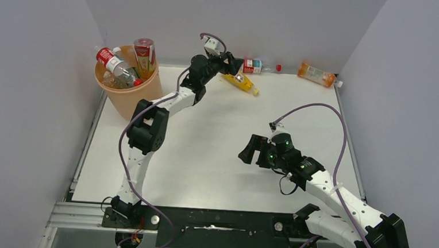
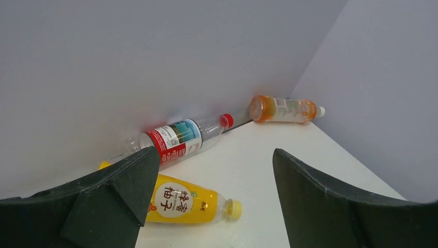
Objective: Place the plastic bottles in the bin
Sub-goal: Pick up the plastic bottle at the center of the board.
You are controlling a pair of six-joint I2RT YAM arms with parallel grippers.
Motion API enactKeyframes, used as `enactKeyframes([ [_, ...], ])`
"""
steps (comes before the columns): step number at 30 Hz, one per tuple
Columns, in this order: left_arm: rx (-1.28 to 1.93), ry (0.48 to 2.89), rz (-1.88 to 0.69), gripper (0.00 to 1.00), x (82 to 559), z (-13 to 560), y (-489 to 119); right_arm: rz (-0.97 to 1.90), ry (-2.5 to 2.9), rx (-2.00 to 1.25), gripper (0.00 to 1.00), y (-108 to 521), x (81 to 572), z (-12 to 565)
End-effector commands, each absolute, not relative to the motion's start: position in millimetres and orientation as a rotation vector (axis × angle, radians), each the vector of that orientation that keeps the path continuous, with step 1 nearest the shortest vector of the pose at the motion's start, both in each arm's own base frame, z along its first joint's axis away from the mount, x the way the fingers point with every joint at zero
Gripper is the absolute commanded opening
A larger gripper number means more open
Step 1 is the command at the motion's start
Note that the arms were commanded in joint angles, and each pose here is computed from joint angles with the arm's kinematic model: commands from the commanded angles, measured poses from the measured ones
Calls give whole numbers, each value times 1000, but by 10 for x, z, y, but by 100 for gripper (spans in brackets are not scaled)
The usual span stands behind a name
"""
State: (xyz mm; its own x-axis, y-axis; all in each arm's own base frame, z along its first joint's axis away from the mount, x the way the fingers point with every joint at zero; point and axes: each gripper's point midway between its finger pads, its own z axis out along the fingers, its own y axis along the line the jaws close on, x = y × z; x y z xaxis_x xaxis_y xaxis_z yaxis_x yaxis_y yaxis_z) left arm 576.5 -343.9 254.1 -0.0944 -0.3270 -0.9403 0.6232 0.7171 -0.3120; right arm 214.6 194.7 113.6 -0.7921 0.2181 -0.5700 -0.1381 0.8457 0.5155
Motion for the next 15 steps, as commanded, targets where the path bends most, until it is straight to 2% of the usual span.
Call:
enactKeyframes([
  [1, 227, 1492, -847, 81, 6065, 2195, -3655, 726, 2304, 61, 98, 1970, 2293, 1277],
  [7, 188, 1447, -905, 84, 6337, 2048, -3734, 717, 2305, 35, 98, 2003, 2372, 1376],
  [15, 165, 1355, -984, 85, 6460, 2007, -3825, 694, 2315, 13, 98, 2015, 2450, 1384],
])
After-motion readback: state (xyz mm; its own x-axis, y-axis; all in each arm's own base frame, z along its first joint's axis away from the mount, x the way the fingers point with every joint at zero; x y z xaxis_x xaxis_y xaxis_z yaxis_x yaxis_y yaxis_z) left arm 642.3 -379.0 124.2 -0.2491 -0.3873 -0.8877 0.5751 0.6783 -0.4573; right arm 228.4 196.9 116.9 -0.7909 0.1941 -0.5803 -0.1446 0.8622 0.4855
